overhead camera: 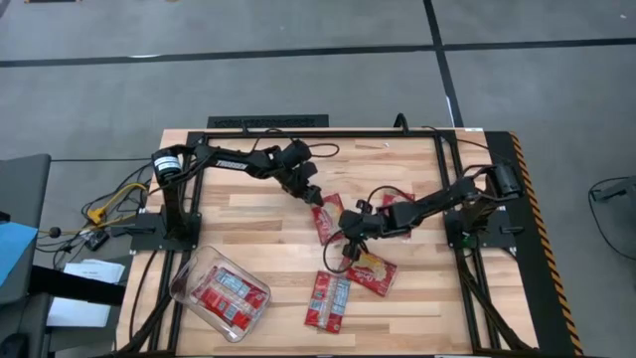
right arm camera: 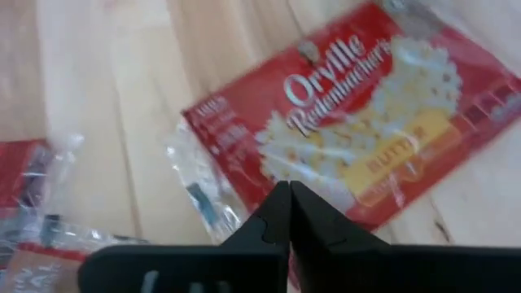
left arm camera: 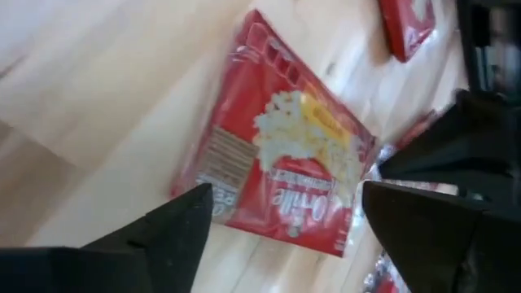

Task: Sort popcorn bags into baskets
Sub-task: Put the red popcorn bag into the transparent bin

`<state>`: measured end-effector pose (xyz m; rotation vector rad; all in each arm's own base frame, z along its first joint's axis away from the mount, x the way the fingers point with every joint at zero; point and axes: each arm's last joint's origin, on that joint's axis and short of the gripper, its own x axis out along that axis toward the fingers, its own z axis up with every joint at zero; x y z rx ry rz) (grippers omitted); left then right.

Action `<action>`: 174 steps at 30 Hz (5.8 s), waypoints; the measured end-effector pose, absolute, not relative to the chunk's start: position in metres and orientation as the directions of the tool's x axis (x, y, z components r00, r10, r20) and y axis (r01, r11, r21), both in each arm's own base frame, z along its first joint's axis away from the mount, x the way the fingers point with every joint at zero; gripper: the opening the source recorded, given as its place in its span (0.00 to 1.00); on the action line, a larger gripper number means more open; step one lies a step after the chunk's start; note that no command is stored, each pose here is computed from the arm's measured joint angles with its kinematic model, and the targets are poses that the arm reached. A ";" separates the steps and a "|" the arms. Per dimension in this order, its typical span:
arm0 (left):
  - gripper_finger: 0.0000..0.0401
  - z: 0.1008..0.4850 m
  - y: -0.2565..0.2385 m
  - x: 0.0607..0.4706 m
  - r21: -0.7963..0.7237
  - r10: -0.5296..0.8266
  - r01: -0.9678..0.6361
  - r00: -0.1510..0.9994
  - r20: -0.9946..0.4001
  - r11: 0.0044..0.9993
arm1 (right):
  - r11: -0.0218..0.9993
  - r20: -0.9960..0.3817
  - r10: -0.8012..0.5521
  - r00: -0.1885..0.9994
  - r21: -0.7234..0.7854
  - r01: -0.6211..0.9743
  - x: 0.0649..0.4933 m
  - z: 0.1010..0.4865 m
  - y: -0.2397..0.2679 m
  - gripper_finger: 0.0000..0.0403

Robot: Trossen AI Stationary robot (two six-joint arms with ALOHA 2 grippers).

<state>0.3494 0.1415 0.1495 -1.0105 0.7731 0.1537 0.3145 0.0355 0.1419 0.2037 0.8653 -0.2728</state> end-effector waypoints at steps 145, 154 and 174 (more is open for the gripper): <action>0.90 0.292 -0.083 0.116 -0.982 -0.074 -0.163 0.985 -0.156 -0.099 | 0.899 -0.850 -0.106 0.516 0.140 0.415 0.237 0.182 0.148 0.03; 0.90 0.260 -0.083 0.191 -0.904 -0.230 -0.352 0.926 -0.299 -0.243 | 0.870 -0.892 -0.131 0.433 0.106 0.481 0.240 0.148 0.161 0.07; 0.90 0.152 0.071 0.279 -0.894 -0.202 -0.431 0.871 -0.447 0.121 | 0.937 -0.850 -0.194 0.489 -0.014 0.348 0.299 0.138 0.082 0.05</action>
